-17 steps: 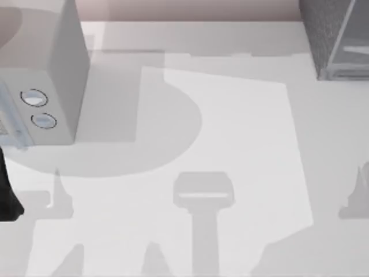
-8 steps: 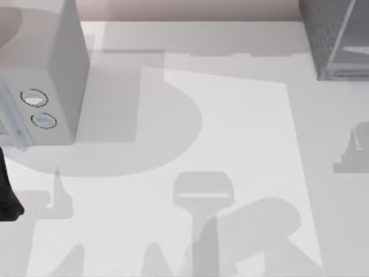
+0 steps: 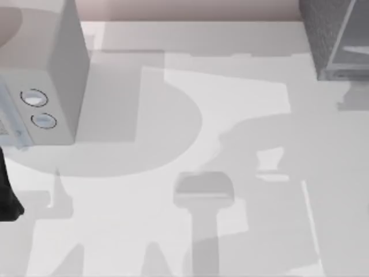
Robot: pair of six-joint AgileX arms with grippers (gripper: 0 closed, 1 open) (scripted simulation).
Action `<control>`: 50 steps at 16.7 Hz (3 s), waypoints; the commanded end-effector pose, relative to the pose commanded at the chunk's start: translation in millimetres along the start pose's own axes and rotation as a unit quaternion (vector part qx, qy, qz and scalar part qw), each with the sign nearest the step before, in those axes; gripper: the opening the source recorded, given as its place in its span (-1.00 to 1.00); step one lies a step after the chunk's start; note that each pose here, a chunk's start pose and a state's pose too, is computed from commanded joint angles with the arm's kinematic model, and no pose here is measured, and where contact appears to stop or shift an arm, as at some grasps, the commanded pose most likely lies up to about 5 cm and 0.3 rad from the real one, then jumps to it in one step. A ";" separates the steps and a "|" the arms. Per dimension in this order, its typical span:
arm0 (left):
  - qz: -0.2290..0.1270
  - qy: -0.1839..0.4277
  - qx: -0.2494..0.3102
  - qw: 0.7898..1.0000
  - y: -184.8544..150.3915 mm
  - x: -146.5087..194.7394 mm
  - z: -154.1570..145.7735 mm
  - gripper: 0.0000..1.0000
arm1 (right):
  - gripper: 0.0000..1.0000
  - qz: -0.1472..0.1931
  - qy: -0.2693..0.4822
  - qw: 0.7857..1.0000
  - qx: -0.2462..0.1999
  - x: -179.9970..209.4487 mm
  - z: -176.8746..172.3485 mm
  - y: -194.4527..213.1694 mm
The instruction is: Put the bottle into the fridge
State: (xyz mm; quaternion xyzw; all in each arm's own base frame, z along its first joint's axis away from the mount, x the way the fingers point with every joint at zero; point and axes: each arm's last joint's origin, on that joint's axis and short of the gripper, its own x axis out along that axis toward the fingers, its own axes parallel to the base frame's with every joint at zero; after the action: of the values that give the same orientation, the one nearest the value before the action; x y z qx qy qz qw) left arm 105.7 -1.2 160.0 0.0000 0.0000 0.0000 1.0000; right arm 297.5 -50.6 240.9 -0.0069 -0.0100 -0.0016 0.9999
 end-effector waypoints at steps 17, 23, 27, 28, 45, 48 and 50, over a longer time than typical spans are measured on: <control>0.000 0.000 0.000 1.000 0.0 0.0 0.0 1.00 | -0.98 0.004 0.014 1.000 0.009 105.2 -115.0 -49.6; 0.000 0.000 0.000 1.000 0.0 0.0 0.0 1.00 | -0.98 0.004 0.014 1.000 0.009 145.0 -117.1 -52.1; 0.000 0.000 0.000 1.000 0.0 0.0 0.0 1.00 | -0.98 0.004 0.014 1.000 0.009 181.9 -117.8 -51.9; 0.000 0.000 0.000 1.000 0.0 0.0 0.0 1.00 | -0.98 0.004 0.014 1.000 0.009 189.7 -117.4 -51.5; 0.000 0.000 0.000 1.000 0.0 0.0 0.0 1.00 | 0.51 0.004 0.014 1.000 0.009 204.6 -116.8 -50.2; 0.000 0.000 0.000 1.000 0.0 0.0 0.0 1.00 | 0.96 0.004 0.014 1.000 0.009 204.6 -116.8 -50.2; 0.000 0.000 0.000 1.000 0.0 0.0 0.0 1.00 | 1.00 0.004 0.014 1.000 0.009 204.6 -116.8 -50.2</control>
State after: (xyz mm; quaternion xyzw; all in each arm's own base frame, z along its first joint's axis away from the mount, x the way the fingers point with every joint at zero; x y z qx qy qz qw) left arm 105.7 -1.2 160.0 0.0000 0.0000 0.0000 1.0000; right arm 504.3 -103.0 128.9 0.0019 0.0043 0.0022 1.0000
